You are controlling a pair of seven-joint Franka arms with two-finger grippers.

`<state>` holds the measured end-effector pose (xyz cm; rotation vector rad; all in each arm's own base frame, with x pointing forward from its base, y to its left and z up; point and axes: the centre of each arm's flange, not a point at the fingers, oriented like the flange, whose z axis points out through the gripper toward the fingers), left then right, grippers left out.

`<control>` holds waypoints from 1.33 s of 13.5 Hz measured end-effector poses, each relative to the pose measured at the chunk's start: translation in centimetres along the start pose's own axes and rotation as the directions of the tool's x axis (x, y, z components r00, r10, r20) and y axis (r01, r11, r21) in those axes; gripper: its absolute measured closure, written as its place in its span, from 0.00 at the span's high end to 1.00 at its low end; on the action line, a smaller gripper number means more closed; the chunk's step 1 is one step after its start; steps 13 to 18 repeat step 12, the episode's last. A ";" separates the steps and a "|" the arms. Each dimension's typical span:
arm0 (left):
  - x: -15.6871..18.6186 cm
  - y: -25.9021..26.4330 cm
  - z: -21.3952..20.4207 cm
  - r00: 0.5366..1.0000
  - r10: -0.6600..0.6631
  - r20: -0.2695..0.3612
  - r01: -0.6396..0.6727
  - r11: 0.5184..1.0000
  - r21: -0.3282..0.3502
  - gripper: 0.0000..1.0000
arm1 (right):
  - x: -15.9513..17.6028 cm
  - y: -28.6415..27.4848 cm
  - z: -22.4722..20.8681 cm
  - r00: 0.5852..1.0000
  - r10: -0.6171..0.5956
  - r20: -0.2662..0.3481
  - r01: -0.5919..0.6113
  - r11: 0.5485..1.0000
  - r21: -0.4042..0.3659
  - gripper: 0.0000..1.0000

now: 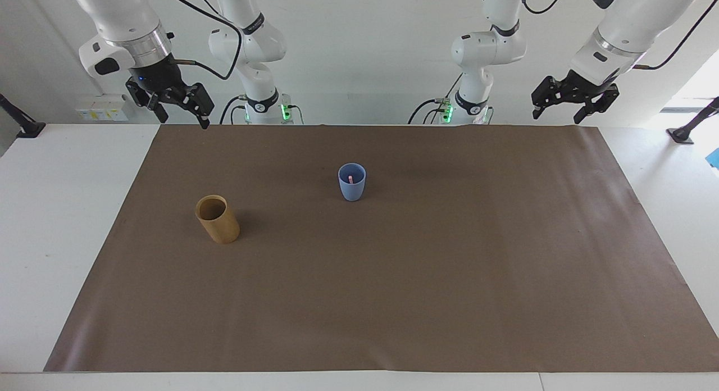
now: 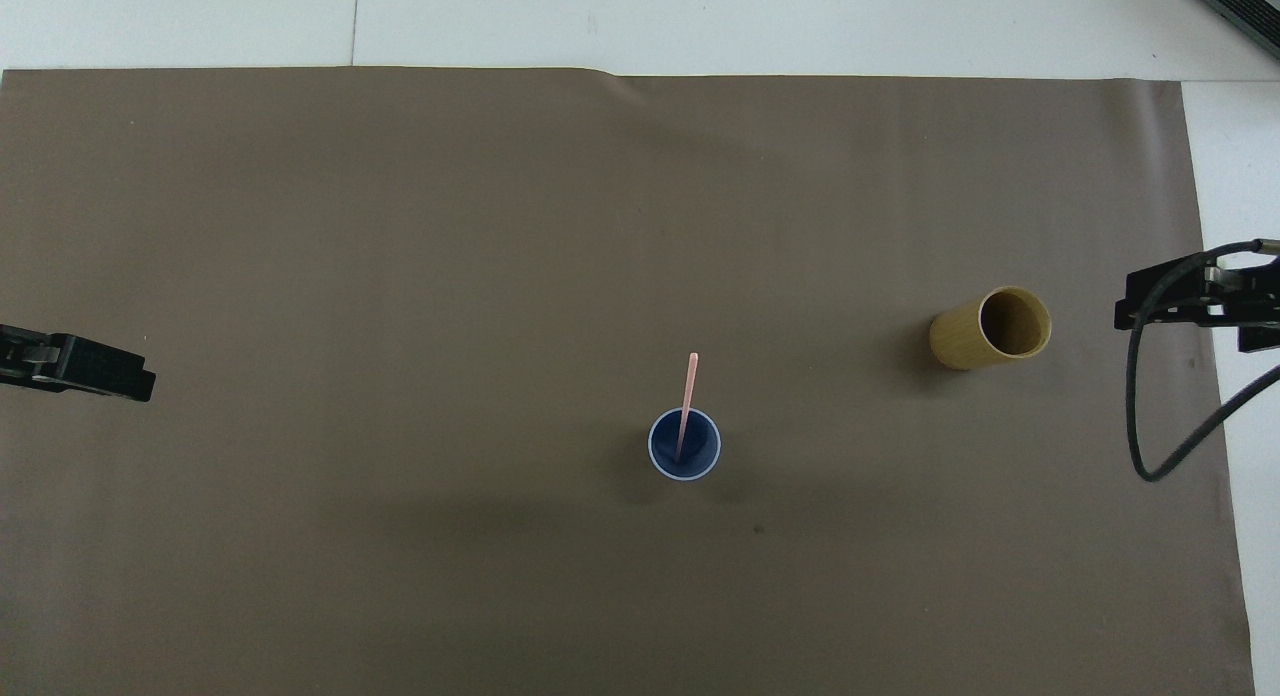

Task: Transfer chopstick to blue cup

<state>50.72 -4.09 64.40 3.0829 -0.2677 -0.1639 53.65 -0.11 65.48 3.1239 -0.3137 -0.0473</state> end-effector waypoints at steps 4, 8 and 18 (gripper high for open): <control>0.0 0.0 0.0 1.000 0.001 0.000 -0.001 1.000 0.000 1.00 | -0.1 -0.1 -0.1 1.000 -0.002 0.001 0.002 1.000 0.000 1.00; 0.0 0.1 0.0 1.000 0.001 0.000 -0.001 1.000 0.000 1.00 | -0.4 -0.1 0.1 1.000 -0.004 0.009 0.004 1.000 -0.002 1.00; 0.0 0.1 0.0 1.000 0.001 0.000 -0.001 1.000 0.000 1.00 | -0.6 -0.1 0.3 0.999 -0.042 0.013 0.042 0.999 -0.002 1.00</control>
